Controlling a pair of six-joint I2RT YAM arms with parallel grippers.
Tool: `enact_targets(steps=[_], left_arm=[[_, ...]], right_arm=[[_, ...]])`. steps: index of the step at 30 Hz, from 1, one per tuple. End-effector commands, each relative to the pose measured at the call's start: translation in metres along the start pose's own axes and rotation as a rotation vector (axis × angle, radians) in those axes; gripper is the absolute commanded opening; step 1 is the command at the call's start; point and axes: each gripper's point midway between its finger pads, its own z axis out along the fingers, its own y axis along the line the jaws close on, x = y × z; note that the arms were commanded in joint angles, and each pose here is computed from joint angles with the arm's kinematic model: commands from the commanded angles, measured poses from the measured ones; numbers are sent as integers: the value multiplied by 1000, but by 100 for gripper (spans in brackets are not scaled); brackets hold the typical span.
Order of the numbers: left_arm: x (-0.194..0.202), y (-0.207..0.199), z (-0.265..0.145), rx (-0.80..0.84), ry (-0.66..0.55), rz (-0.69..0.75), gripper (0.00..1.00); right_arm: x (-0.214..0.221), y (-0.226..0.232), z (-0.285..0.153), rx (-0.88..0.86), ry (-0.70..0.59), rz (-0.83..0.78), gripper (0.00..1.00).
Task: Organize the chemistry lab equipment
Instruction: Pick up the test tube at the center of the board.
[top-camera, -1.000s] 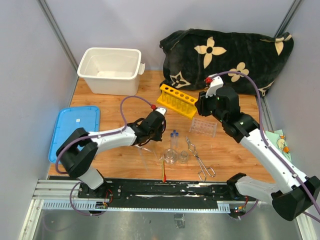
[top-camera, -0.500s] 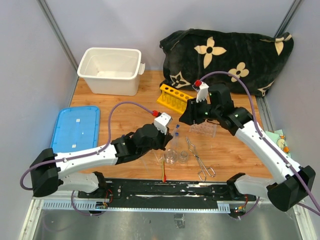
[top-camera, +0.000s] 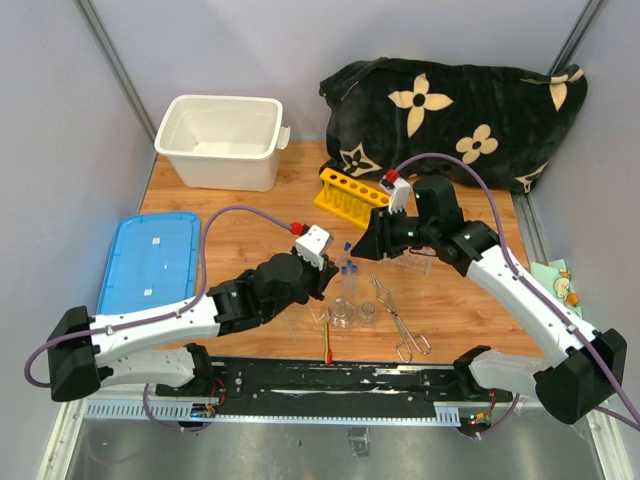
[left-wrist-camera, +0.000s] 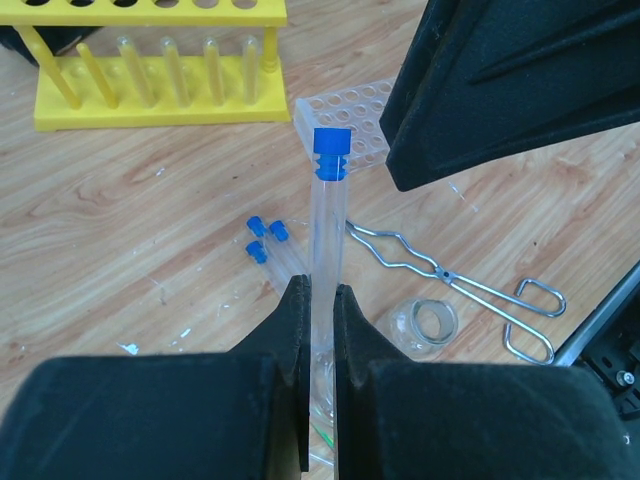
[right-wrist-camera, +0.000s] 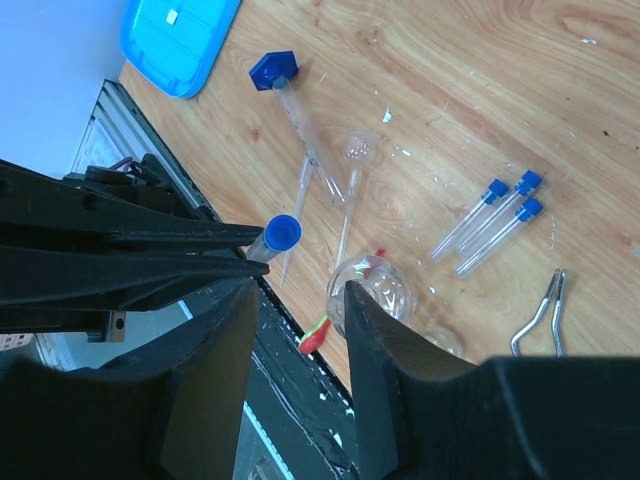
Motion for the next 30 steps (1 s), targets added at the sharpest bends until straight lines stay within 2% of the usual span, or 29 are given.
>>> enact_targets(steps=[1,30], left_arm=[[-12,-4,1,-1,-42,0,0],[-29,-12,-7,11,-85,-5,0]], right_arm=[[-8,14,-5,-63,-40,-9,41],[-10,8,15,-96,-42,7,33]])
